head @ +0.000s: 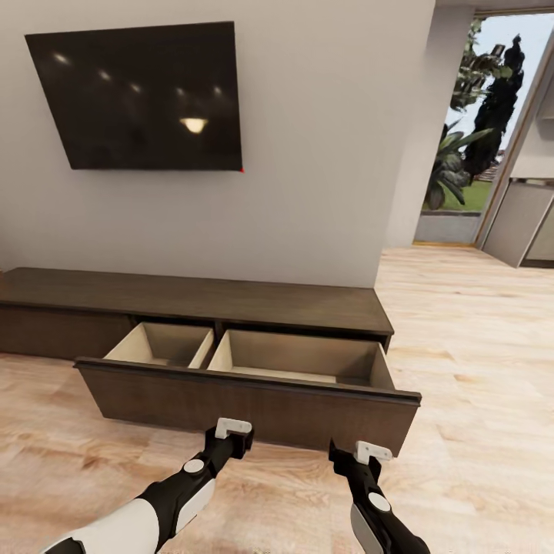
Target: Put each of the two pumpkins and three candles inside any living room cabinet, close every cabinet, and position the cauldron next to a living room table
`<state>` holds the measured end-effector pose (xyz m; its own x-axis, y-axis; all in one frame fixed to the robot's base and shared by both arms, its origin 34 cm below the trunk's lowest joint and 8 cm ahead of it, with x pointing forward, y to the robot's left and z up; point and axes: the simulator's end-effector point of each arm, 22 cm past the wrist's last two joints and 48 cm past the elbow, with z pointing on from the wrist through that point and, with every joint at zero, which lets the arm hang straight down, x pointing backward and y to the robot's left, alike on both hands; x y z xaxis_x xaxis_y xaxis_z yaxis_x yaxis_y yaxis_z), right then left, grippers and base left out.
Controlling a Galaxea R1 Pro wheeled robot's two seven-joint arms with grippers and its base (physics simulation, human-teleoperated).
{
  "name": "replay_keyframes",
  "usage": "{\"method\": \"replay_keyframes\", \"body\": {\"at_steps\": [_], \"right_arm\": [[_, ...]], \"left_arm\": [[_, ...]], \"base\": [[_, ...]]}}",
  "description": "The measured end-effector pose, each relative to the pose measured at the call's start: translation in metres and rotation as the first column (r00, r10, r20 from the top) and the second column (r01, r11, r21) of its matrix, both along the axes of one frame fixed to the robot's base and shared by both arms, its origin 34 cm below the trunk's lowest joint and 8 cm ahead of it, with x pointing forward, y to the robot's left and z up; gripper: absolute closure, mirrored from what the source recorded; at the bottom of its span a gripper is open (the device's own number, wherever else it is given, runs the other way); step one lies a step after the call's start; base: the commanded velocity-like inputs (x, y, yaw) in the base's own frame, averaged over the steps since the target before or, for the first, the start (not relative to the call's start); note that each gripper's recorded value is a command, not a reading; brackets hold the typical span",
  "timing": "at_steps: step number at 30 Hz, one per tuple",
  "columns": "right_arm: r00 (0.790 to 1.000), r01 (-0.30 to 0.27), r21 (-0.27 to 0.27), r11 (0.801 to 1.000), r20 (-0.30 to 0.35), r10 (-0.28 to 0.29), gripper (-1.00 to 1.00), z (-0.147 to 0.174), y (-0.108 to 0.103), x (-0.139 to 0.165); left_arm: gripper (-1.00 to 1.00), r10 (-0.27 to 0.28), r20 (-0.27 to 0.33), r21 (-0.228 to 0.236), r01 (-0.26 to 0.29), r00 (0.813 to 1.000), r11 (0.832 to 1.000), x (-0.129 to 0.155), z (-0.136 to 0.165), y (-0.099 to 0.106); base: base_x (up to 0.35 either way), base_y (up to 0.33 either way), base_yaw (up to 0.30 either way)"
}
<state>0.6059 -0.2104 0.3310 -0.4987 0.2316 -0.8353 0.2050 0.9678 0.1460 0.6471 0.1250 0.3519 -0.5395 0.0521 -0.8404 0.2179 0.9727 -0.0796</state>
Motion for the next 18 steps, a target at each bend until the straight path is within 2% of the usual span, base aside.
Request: {"method": "replay_keyframes", "body": {"at_steps": [12,18], "right_arm": [[1.000,0.002,0.000,1.000,-0.031,-0.002,-1.00,-0.022,0.000,-0.005],[0.999,0.003,0.000,1.000,-0.034,-0.003,-1.00,-0.023,-0.001,-0.006]], "left_arm": [[-1.00,0.002,-0.051,-0.001,-0.002,0.999,1.000,-0.008,-0.029,0.000],[-1.00,0.004,-0.049,-0.002,-0.004,0.999,1.000,-0.008,-0.029,0.000]], "base": [[0.000,0.000,0.000],[0.000,0.000,0.000]]}}
